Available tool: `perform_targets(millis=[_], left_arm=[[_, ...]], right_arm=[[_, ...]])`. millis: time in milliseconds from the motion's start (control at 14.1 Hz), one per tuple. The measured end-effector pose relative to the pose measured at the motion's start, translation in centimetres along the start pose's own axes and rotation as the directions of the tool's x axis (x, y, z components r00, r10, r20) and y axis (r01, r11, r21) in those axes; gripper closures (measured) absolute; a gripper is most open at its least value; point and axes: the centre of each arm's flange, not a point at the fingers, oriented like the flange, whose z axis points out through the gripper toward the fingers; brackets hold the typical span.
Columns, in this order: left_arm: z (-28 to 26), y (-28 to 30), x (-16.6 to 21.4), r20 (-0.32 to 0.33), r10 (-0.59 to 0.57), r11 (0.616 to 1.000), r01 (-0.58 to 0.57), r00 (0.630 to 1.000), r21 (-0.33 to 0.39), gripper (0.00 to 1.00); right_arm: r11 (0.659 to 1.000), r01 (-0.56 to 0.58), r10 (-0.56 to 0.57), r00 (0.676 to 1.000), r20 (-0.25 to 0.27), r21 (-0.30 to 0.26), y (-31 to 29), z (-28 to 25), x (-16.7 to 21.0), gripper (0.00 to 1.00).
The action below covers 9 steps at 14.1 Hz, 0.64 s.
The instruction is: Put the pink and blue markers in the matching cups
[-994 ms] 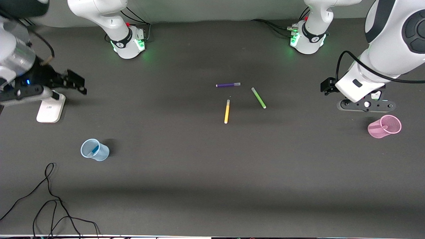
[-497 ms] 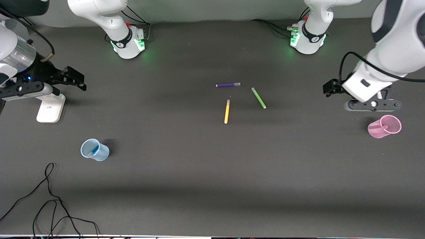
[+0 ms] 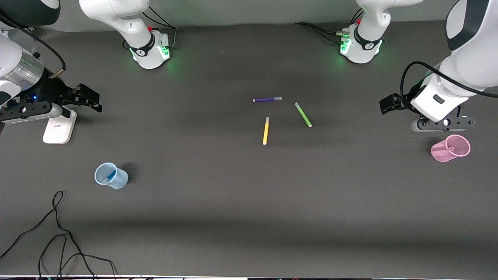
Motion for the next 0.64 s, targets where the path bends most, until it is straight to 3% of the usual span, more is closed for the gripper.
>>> perform_targets(millis=[639], left_arm=[[-0.13,-0.76,0.32,-0.014,0.006,1.0,-0.006,1.0,-0.005,0.0]], right_arm=[[0.999,-0.047,0.047,0.999,0.008,-0.001,0.01,0.46,0.24,0.0]])
